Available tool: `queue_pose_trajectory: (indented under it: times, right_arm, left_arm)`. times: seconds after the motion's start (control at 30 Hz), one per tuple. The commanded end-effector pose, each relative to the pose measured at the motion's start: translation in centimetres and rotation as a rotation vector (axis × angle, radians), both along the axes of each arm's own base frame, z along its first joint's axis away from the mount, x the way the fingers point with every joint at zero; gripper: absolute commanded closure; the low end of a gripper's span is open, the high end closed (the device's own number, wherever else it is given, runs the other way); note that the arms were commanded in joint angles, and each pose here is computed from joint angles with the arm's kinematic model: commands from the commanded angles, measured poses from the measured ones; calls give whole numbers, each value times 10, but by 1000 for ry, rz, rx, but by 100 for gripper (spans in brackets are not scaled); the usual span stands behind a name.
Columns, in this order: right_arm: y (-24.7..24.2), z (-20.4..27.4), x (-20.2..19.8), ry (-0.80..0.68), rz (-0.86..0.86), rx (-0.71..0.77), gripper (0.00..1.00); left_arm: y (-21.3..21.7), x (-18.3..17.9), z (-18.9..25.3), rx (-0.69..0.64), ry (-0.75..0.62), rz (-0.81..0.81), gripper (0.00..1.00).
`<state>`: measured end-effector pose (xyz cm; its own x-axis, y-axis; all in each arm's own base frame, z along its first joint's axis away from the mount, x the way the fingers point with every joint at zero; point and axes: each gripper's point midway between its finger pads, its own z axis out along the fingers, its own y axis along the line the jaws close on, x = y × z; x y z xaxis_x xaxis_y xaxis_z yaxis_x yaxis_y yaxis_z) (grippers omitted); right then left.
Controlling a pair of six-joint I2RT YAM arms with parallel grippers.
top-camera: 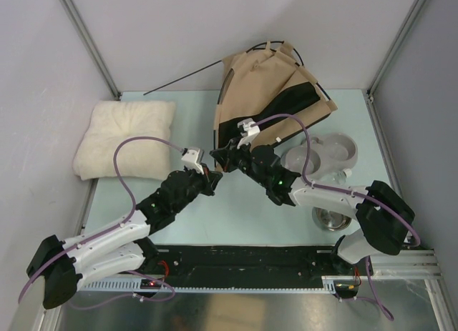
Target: Set up the pet tent
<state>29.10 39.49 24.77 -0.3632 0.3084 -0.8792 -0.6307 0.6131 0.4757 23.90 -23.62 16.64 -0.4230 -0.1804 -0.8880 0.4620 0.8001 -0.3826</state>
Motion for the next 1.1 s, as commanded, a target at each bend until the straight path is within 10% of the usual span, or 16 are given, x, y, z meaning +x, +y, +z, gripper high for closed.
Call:
queue_pose_trajectory:
  times: [0.0,1.07]
  right_arm:
    - [-44,94,56,-189,-269,207,100]
    - [-40,44,46,-171,-254,57,100]
  left_arm:
    - [13,-34,-65,169,189,-77,100]
    - [12,-20,-27,169,151,-70,100]
